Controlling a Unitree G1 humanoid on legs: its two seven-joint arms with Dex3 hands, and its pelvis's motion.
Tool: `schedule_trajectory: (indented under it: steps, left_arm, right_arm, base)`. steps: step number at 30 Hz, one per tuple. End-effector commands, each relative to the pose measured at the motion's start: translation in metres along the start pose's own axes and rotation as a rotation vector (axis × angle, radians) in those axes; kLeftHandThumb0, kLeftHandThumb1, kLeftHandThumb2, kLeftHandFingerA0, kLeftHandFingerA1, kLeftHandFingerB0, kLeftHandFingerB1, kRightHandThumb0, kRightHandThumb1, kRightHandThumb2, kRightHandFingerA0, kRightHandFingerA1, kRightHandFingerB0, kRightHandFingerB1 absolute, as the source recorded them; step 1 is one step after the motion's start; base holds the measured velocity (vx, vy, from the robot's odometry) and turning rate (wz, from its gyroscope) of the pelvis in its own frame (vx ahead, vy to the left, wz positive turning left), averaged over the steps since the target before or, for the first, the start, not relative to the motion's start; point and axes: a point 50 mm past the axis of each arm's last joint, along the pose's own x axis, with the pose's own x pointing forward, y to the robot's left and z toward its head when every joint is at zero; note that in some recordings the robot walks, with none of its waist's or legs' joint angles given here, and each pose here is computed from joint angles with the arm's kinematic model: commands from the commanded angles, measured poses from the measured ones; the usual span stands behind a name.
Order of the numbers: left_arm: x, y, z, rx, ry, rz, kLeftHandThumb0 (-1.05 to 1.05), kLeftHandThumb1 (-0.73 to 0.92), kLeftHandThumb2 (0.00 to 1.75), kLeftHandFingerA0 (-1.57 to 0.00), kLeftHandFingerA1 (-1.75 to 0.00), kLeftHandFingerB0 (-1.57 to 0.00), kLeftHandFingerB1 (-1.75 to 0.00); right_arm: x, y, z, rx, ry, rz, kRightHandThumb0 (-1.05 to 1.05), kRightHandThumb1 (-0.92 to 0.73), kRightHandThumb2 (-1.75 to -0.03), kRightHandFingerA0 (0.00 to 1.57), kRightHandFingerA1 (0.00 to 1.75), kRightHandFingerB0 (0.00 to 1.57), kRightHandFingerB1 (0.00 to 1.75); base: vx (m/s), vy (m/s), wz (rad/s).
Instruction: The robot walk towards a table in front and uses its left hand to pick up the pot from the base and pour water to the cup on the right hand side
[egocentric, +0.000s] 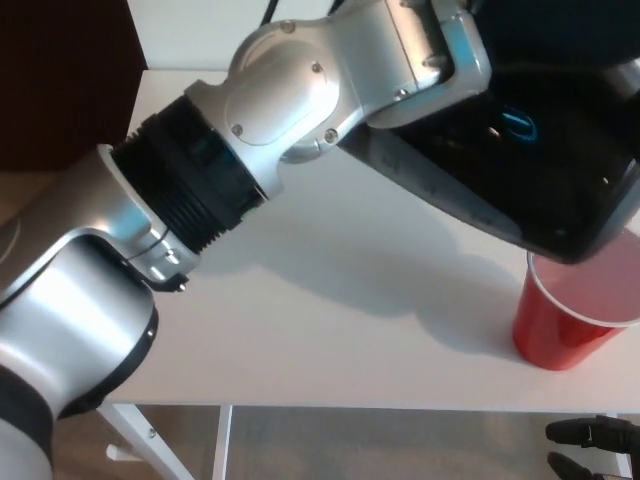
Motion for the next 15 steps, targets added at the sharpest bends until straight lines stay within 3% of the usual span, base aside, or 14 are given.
schedule_trajectory:
  steps: [1, 2, 3, 4, 5, 6, 7, 8, 10, 11, 12, 13, 14, 15]
  left_arm:
    - [0.007, 0.001, 0.009, 0.042, -0.123, 0.06, -0.51, 0.45, 0.81, -1.11, -1.08, -0.9, -0.67]
    - [0.007, 0.001, 0.01, 0.04, -0.131, 0.058, -0.51, 0.45, 0.81, -1.11, -1.08, -0.9, -0.67]
    - [0.007, 0.001, 0.013, 0.023, -0.142, 0.054, -0.43, 0.56, 0.58, -1.1, -1.3, -0.99, -0.58]
    - [0.007, 0.001, 0.013, 0.017, -0.144, 0.054, -0.43, 0.56, 0.58, -1.1, -1.3, -0.99, -0.58]
    - [0.007, 0.002, 0.015, 0.006, -0.147, 0.044, -0.45, 0.62, 0.58, -1.09, -1.52, -0.95, -0.75]
    - [0.007, 0.003, 0.019, -0.02, -0.164, 0.034, -0.44, 0.49, 0.94, -1.33, -1.4, -0.89, -0.9]
    - [0.007, 0.004, 0.022, -0.031, -0.178, 0.041, -0.44, 0.49, 0.94, -1.33, -1.4, -0.89, -0.9]
    - [0.006, 0.004, 0.024, -0.031, -0.183, 0.048, -0.45, 0.6, 0.63, -1.02, -1.57, -0.9, -0.73]
    - [0.006, 0.004, 0.026, -0.023, -0.19, 0.057, -0.42, 0.6, 0.62, -1.0, -1.43, -0.9, -0.69]
    - [0.006, 0.004, 0.026, -0.018, -0.193, 0.058, -0.42, 0.6, 0.62, -1.0, -1.43, -0.9, -0.69]
    - [0.007, 0.004, 0.026, -0.024, -0.192, 0.053, -0.47, 0.48, 0.89, -1.09, -1.17, -0.82, -0.79]
    - [0.007, 0.004, 0.025, -0.026, -0.193, 0.048, -0.42, 0.65, 0.59, -1.03, -1.18, -0.87, -0.72]
    - [0.007, 0.005, 0.024, -0.027, -0.193, 0.042, -0.42, 0.65, 0.59, -1.03, -1.18, -0.87, -0.72]
    - [0.007, 0.006, 0.022, -0.023, -0.18, 0.033, -0.45, 0.64, 0.64, -1.09, -1.59, -0.88, -0.83]
  right_arm:
    - [-0.001, -0.003, -0.001, -0.005, 0.012, -0.014, -0.7, -0.32, -0.68, 0.93, 0.73, 0.62, 0.75]
    - [-0.001, -0.003, -0.001, -0.001, 0.014, -0.015, -0.7, -0.32, -0.68, 0.93, 0.73, 0.62, 0.75]
    - [0.0, -0.002, -0.001, 0.001, 0.015, -0.015, -0.71, -0.23, -0.86, 0.91, 0.78, 0.61, 0.76]
    - [0.0, -0.002, -0.001, 0.001, 0.014, -0.014, -0.71, -0.23, -0.86, 0.91, 0.78, 0.61, 0.76]
    - [-0.001, -0.003, -0.001, -0.006, 0.013, -0.012, -0.72, -0.25, -0.87, 0.9, 0.78, 0.6, 0.77]
    - [-0.001, -0.003, -0.001, -0.007, 0.011, -0.009, -0.71, -0.24, -0.87, 0.91, 0.79, 0.6, 0.77]
    - [-0.001, -0.002, -0.001, 0.003, 0.012, -0.011, -0.71, -0.24, -0.87, 0.91, 0.79, 0.6, 0.77]
    - [0.0, -0.003, -0.001, 0.001, 0.013, -0.013, -0.74, -0.23, -0.89, 0.89, 0.77, 0.58, 0.76]
    - [0.0, -0.002, -0.001, -0.009, 0.015, -0.018, -0.73, -0.35, -0.67, 0.94, 0.73, 0.62, 0.76]
    - [0.0, -0.002, -0.001, -0.013, 0.016, -0.02, -0.73, -0.35, -0.67, 0.94, 0.73, 0.62, 0.76]
    - [0.0, -0.002, 0.0, -0.013, 0.014, -0.02, -0.7, -0.34, -0.68, 0.92, 0.73, 0.58, 0.74]
    - [0.0, -0.002, 0.001, -0.011, 0.013, -0.019, -0.7, -0.24, -0.87, 0.9, 0.79, 0.58, 0.76]
    - [0.0, -0.002, 0.001, -0.008, 0.012, -0.017, -0.7, -0.24, -0.87, 0.9, 0.79, 0.58, 0.76]
    - [0.0, -0.002, 0.001, -0.005, 0.008, -0.013, -0.7, -0.24, -0.87, 0.91, 0.79, 0.58, 0.76]
  base:
    - [0.0, 0.0, 0.0]
    - [0.0, 0.0, 0.0]
    - [0.0, 0.0, 0.0]
    - [0.0, 0.0, 0.0]
    - [0.0, 0.0, 0.0]
    - [0.0, 0.0, 0.0]
    - [0.0, 0.0, 0.0]
    - [0.0, 0.0, 0.0]
    - [0.0, 0.0, 0.0]
    - [0.0, 0.0, 0.0]
    - [0.0, 0.0, 0.0]
    - [0.0, 0.0, 0.0]
    - [0.0, 0.0, 0.0]
    - [0.0, 0.0, 0.0]
